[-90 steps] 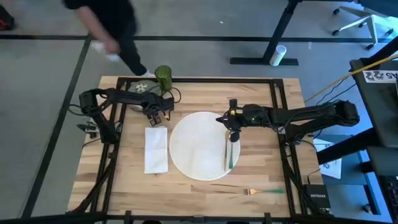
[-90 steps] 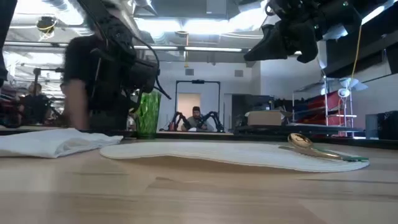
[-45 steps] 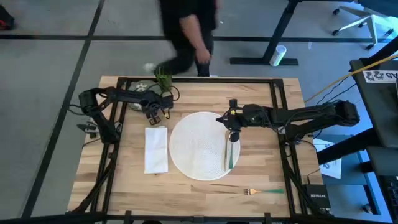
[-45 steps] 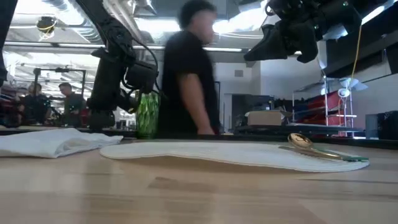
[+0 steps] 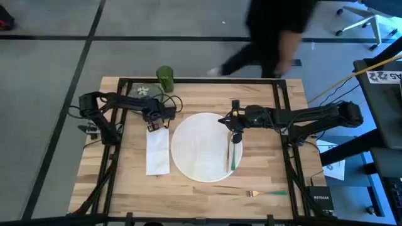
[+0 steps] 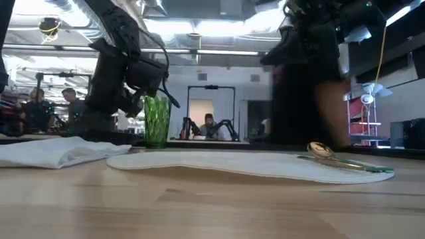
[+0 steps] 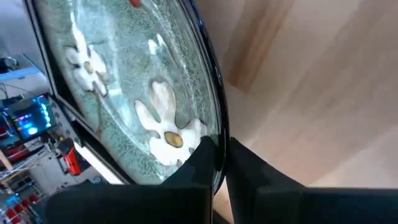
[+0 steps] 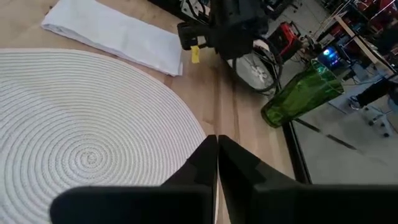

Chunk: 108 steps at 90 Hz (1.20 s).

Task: Set table place
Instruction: Put the green plate on the white table mat

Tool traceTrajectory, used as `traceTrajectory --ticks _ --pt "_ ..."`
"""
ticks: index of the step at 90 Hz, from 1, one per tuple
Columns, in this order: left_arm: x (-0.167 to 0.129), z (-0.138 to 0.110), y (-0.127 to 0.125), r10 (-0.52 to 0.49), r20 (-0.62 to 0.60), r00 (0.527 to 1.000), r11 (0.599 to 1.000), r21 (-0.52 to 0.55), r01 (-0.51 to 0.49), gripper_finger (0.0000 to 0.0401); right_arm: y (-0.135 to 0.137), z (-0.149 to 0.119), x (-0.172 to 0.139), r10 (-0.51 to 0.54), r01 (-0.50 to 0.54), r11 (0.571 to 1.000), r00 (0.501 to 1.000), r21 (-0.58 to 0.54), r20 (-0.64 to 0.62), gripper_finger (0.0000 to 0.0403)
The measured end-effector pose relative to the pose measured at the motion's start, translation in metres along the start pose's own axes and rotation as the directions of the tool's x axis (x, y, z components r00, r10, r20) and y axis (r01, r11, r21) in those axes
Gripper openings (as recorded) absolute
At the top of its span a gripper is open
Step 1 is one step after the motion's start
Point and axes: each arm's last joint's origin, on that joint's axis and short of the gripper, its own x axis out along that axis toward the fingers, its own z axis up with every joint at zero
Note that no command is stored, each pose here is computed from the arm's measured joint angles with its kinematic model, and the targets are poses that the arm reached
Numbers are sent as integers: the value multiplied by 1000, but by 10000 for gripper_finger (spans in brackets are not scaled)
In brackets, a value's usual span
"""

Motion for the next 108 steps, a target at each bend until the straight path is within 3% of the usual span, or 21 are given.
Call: traceTrajectory --ticks 26,54,81,108 --pt "-30 -22 -3 -6 62 998 999 -40 8 0 0 0 0 0 0 1000 1000 0 0 0" --pt "-61 -24 -3 -42 178 983 997 -61 54 1 0 0 0 0 0 1000 1000 -2 1 0" --pt "-42 -17 -1 -135 168 976 985 -80 150 1 0 0 0 0 0 1000 1000 -2 1 0" --pt "-21 -20 -11 -157 177 972 982 -74 173 1 0 0 0 -1 1 1000 1000 -2 2 0"
